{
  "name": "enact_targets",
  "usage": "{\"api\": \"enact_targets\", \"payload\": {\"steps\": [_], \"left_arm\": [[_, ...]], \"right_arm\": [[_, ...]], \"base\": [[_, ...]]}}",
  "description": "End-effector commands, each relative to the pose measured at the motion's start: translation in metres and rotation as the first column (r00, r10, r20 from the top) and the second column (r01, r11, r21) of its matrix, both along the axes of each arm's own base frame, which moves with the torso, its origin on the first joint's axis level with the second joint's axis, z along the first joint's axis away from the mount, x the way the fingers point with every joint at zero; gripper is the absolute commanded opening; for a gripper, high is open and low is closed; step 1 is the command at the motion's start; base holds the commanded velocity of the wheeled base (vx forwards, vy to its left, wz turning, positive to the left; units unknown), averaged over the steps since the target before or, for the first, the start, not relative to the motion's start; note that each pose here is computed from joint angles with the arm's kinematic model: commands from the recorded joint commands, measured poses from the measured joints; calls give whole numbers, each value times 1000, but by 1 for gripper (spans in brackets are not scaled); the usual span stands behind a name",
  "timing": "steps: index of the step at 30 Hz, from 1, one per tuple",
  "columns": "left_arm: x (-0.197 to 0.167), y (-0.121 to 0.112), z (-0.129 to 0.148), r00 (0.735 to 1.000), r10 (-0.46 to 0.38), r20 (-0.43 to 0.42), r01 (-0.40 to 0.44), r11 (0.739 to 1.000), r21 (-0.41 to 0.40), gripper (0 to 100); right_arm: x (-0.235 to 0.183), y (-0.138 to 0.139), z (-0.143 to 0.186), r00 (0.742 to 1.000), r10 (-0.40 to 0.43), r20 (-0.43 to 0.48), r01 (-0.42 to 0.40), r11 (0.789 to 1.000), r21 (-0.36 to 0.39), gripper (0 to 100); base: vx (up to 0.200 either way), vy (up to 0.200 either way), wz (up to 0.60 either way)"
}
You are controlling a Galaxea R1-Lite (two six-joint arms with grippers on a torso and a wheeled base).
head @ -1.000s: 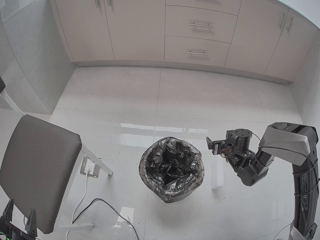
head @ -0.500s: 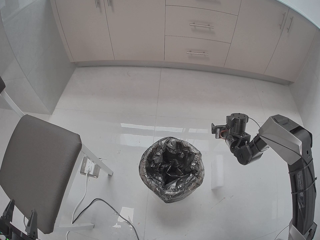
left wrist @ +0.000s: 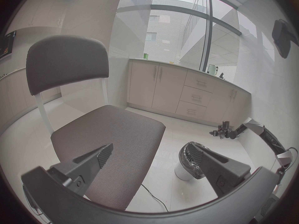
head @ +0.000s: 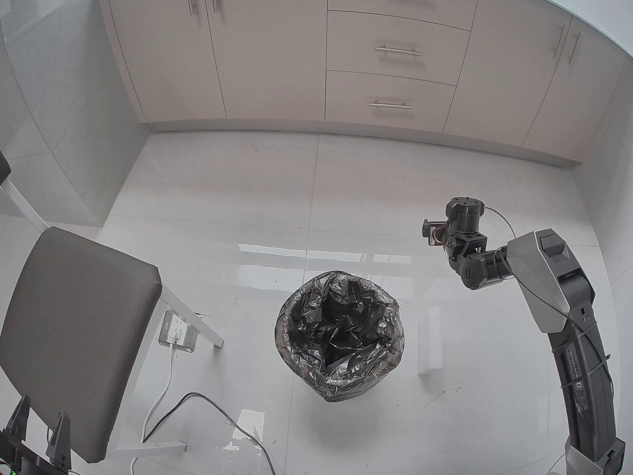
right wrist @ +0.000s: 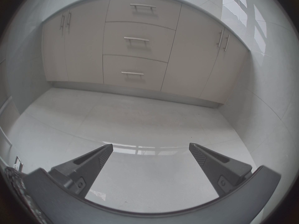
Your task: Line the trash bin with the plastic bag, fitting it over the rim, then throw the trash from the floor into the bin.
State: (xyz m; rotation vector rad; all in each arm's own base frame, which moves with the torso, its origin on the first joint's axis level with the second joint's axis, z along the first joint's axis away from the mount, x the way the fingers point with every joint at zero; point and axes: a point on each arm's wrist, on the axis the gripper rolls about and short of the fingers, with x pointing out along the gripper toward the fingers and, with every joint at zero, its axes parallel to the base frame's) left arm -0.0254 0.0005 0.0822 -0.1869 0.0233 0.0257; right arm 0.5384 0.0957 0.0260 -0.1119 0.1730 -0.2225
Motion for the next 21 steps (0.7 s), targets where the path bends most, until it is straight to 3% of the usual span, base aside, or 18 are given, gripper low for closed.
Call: {"api": "enact_targets", "payload": {"steps": [1,3,4,5,6,7,8,9,11,21], "left_arm": [[-1,0,0,1000,0,14,0,1000,-12,100],[-1,0,0,1000,0,14,0,1000,-15,100],[-1,0,0,1000,0,14,0,1000,-12,100],[-1,0,0,1000,0,14,0,1000,-12,100],[-1,0,0,1000,0,14,0,1000,-12,100],[-1,0,0,1000,0,14,0,1000,-12,100],[-1,0,0,1000,0,14,0,1000,-12,100],[-1,0,0,1000,0,14,0,1000,-15,100],[-1,0,0,1000,0,14,0,1000,-15,100],[-1,0,0,1000,-3,9,3,1000,-17,100]], "right_arm": [[9,-5,-69,990,-24,-138,20,999,-35,100],[5,-10,-99,970,-35,-240,23,998,-56,100],[0,-13,-122,947,-42,-319,21,997,-71,100],[0,-14,-123,945,-44,-323,22,997,-72,100],[-13,-17,-168,887,-56,-459,11,995,-99,100],[-18,-17,-184,862,-60,-503,6,994,-108,100],[-18,-17,-184,862,-60,-503,6,994,-108,100],[-29,-20,-208,804,-71,-590,-5,992,-126,100],[-34,-22,-213,769,-76,-635,-2,993,-121,100],[-36,-14,-214,765,-74,-640,10,995,-103,100]], "base": [[0,0,0],[0,0,0],[0,0,0],[0,0,0],[0,0,0],[0,0,0],[0,0,0],[0,0,0],[0,0,0],[0,0,0]]}}
